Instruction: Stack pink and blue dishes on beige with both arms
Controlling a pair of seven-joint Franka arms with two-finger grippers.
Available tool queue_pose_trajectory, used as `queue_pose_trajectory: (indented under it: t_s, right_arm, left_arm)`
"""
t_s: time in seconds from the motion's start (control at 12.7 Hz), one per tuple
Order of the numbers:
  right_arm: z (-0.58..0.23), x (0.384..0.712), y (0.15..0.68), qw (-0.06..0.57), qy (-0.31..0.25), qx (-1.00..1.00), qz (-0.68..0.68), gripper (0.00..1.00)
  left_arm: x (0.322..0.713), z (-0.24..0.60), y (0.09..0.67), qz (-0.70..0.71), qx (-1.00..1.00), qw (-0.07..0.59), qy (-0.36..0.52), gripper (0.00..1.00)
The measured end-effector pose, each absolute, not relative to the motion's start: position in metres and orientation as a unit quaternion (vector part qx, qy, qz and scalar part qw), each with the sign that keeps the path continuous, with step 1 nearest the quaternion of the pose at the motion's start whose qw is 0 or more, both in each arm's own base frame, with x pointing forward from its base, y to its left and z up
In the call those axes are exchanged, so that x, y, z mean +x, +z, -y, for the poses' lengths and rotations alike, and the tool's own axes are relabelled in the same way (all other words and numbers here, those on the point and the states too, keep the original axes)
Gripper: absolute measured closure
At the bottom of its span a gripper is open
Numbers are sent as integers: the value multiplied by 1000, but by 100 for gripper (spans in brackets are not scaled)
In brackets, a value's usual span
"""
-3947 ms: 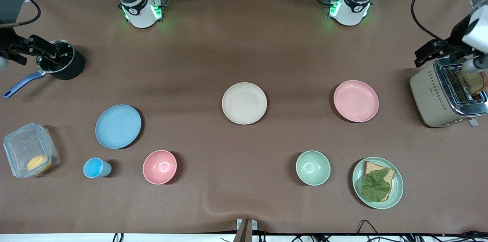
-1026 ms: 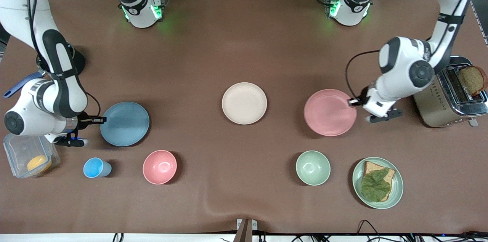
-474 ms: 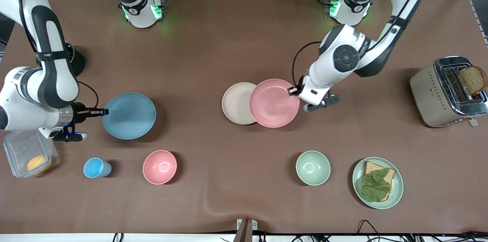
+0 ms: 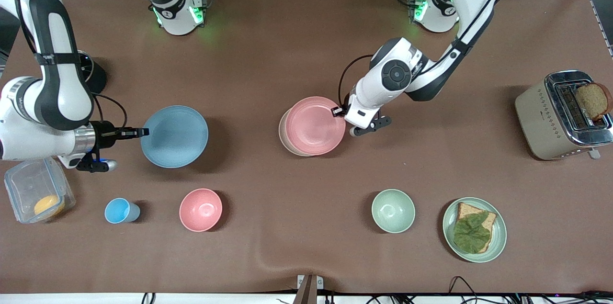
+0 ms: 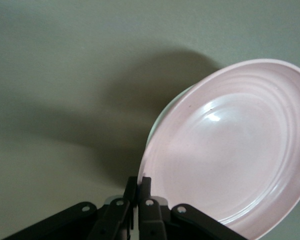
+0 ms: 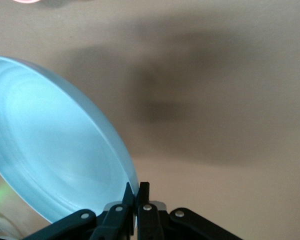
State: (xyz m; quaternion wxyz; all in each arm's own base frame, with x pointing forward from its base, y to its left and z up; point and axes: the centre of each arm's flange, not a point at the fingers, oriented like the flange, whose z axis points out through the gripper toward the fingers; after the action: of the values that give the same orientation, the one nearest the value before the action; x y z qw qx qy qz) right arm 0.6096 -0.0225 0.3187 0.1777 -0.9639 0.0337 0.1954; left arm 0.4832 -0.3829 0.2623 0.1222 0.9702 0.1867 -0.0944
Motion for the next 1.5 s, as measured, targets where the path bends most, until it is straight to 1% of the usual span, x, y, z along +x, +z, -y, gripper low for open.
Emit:
queue_pose_trajectory:
  t_s: [0.16, 0.39, 0.71, 0.79, 0.95, 1.03, 1.11, 1.18, 1.34, 1.42, 1.5]
  right_arm:
    - [-5, 610, 319, 186, 203, -960, -47, 96]
    - [-55, 608, 319, 191, 218, -955, -60, 96]
    - [-88, 597, 308, 210, 243, -945, -68, 96]
    - [-93, 593, 304, 215, 249, -942, -70, 96]
    - [-97, 590, 300, 223, 255, -938, -73, 96]
    - [-101, 589, 300, 231, 256, -936, -74, 96]
    - [-108, 589, 301, 240, 258, -933, -75, 96]
    - [-117, 587, 301, 248, 260, -930, -75, 96]
    - [-150, 584, 301, 247, 258, -931, -82, 96]
    - [-174, 580, 298, 238, 251, -934, -88, 96]
    - [-200, 574, 293, 228, 243, -938, -96, 96]
  left_arm:
    - [482, 387, 248, -180, 971, 124, -92, 95]
    - [475, 391, 227, -175, 974, 109, -93, 95]
    - [473, 401, 214, -180, 972, 118, -92, 95]
    - [476, 402, 214, -182, 972, 121, -91, 88]
    - [487, 401, 225, -179, 973, 120, -80, 66]
    - [497, 393, 243, -176, 976, 102, -76, 54]
    - [512, 380, 275, -179, 978, 78, -68, 43]
    - [527, 362, 320, -187, 979, 53, -57, 32]
    - [546, 323, 430, -208, 978, 17, -21, 12]
    - [548, 303, 482, -210, 978, 1, -8, 1]
    - [548, 282, 521, -204, 979, -14, -4, 0]
